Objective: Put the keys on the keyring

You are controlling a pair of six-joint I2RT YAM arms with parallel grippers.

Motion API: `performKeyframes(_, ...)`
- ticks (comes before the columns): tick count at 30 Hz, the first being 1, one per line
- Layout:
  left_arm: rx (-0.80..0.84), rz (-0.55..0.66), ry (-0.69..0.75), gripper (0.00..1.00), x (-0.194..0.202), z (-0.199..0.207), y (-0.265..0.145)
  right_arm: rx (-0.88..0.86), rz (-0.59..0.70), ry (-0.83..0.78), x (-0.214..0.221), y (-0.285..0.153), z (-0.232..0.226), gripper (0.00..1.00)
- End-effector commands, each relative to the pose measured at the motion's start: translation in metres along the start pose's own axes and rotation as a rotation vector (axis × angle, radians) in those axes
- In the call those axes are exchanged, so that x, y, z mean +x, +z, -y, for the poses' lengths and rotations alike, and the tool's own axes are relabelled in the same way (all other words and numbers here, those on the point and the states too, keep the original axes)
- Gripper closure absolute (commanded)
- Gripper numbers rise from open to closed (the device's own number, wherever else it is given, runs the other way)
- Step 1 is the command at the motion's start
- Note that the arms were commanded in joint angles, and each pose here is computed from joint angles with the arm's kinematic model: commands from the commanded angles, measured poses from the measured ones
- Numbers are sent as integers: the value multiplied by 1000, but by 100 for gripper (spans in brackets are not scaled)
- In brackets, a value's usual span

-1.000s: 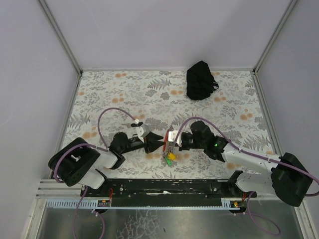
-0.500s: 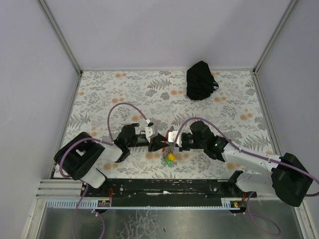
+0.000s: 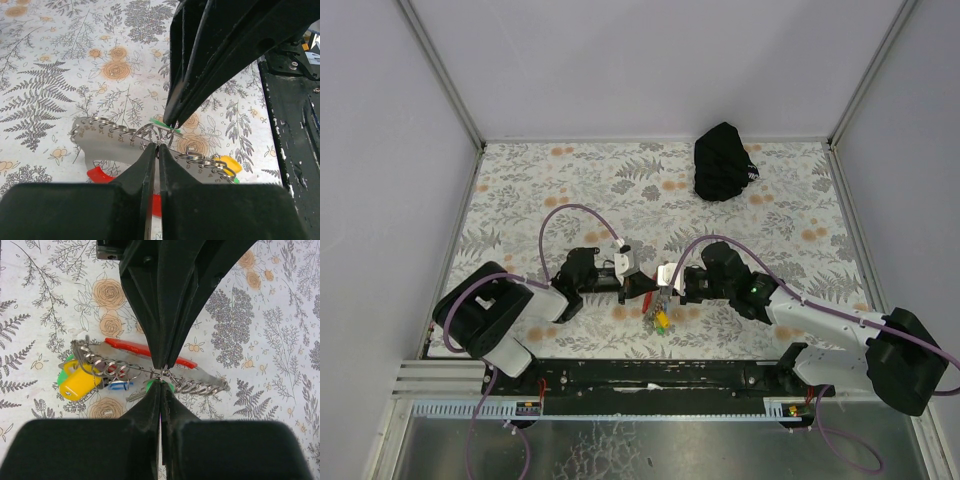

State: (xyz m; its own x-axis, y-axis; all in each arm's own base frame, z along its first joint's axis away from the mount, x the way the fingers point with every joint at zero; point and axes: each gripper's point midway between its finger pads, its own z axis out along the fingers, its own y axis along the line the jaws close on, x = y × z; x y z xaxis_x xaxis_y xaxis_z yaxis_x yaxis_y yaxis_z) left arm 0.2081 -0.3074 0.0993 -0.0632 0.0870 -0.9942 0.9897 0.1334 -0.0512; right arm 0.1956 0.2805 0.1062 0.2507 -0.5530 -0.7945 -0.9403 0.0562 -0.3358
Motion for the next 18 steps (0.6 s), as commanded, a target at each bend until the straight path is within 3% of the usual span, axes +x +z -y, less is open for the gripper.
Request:
performKeyframes(1, -39, 24, -1, 100, -7, -7, -1, 51, 99, -52, -37, -8, 19, 100)
performKeyframes(10, -254, 127, -163, 100, -25, -29, -14, 61, 78, -39, -29, -6, 14, 100)
performKeyframes(18, -334, 219, -255, 100, -43, -34, -23, 53, 36, -38, -20, 2, 9, 100)
